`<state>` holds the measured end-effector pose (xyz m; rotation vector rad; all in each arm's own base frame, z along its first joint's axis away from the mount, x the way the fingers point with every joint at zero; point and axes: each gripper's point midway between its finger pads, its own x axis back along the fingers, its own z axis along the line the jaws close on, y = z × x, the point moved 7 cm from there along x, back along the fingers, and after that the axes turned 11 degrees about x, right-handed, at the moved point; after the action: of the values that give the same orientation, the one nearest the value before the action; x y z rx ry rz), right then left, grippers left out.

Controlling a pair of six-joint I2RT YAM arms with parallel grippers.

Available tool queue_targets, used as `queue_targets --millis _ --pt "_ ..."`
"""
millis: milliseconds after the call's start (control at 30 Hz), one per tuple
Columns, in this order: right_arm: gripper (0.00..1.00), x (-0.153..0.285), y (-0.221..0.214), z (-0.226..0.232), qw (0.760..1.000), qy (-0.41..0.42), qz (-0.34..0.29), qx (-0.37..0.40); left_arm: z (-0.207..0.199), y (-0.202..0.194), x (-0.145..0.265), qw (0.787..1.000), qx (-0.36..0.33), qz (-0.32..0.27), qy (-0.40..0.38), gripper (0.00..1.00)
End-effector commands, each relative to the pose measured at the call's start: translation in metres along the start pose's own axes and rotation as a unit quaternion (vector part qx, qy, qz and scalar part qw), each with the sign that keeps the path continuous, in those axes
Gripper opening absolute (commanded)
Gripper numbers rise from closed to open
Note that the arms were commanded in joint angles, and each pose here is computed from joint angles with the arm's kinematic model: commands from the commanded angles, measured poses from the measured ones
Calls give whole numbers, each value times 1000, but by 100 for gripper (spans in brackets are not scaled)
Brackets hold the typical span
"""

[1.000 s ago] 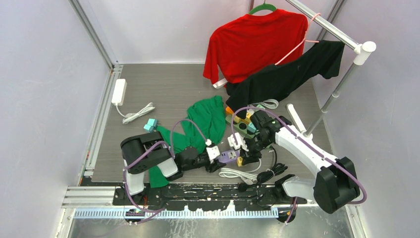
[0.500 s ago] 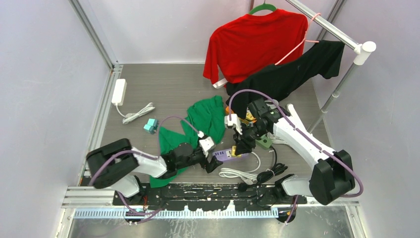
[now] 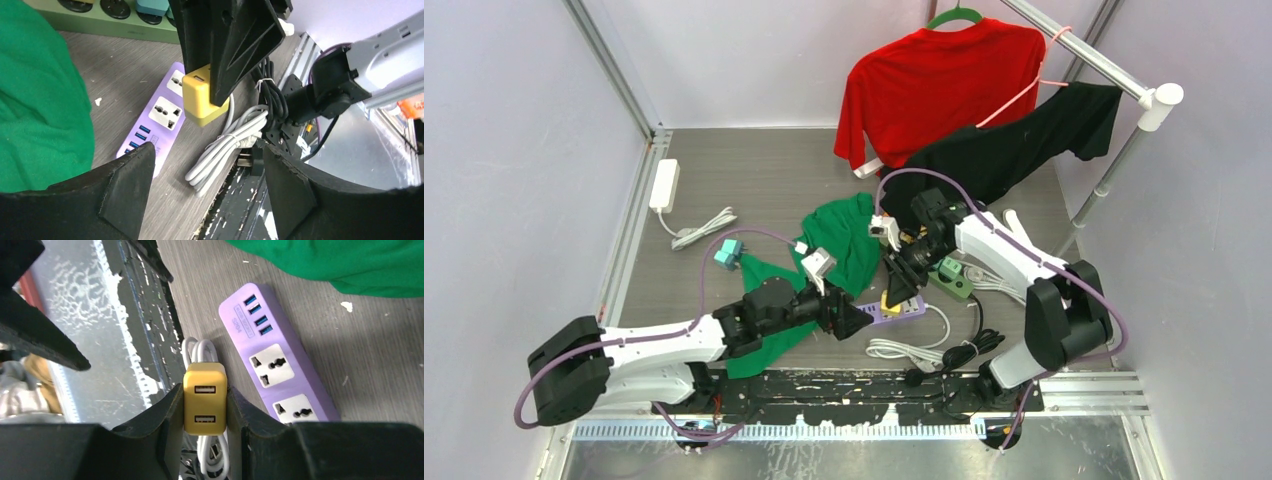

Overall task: Pull the plug off the socket
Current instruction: Place the plug at the center of the board.

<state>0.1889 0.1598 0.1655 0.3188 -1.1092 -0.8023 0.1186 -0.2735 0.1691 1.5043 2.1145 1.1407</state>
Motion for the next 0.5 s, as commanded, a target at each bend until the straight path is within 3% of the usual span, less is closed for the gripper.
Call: queue_targets --millis 0,133,267,467 --pt "5 2 19 7 997 46 -30 -54 -23 20 -4 996 81 -15 33 78" --pt "6 -2 19 4 995 56 -24 -78 -42 19 -8 987 27 -11 159 78" --pt "7 -3 19 2 994 60 -20 -86 -48 14 -16 960 -26 -29 278 75" --pt "7 -4 19 1 994 60 -18 -88 -55 5 -40 937 -70 -10 343 72"
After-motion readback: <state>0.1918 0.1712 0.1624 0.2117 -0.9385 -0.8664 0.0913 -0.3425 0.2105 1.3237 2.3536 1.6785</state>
